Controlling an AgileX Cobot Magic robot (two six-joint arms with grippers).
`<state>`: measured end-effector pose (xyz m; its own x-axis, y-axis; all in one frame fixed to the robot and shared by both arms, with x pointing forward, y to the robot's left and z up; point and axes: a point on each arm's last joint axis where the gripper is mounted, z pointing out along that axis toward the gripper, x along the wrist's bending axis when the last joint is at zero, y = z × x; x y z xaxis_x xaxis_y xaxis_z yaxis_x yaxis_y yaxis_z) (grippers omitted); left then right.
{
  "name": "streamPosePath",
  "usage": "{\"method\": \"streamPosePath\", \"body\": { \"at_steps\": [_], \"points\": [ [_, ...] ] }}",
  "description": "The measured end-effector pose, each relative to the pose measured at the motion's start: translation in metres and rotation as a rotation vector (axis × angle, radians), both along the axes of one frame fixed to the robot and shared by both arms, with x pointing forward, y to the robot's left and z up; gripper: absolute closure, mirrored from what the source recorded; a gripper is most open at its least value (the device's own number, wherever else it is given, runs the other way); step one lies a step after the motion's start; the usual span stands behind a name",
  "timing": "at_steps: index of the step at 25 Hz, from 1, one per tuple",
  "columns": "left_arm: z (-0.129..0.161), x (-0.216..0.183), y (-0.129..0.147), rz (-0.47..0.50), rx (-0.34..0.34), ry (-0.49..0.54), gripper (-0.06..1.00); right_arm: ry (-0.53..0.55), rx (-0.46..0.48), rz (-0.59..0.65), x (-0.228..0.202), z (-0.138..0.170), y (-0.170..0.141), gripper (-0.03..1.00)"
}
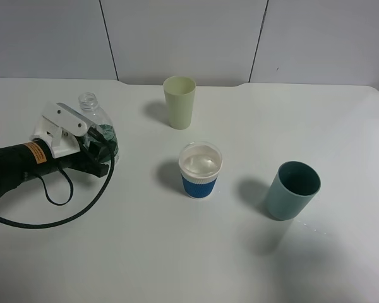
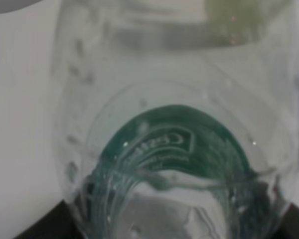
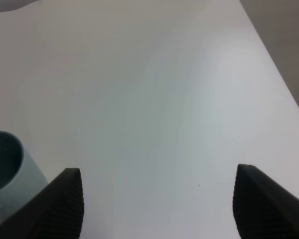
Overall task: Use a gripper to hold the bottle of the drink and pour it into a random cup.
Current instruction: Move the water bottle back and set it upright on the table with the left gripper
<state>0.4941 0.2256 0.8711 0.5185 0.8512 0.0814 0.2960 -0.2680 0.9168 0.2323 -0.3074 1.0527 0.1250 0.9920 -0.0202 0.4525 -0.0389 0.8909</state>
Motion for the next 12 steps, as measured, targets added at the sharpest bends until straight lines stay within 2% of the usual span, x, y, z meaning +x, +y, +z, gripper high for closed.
{"method": "streamPosePath", "body": {
  "at_steps": [6,7,11,12],
  "points": [
    [0.0,0.0007,0.0012,0.018,-0.004,-0.001,0.43,0.0,0.0,0.0,0.0,0.0,0.0,0.33],
    [0.0003,0.0008,0.0011,0.018,-0.005,-0.004,0.38,0.0,0.0,0.0,0.0,0.0,0.0,0.33],
    [0.0038,0.0026,0.0016,0.044,-0.052,-0.025,0.05,0.0,0.0,0.0,0.0,0.0,0.0,0.33],
    [0.0044,0.003,0.0018,0.052,-0.063,-0.027,0.01,0.0,0.0,0.0,0.0,0.0,0.0,0.33]
  ]
}}
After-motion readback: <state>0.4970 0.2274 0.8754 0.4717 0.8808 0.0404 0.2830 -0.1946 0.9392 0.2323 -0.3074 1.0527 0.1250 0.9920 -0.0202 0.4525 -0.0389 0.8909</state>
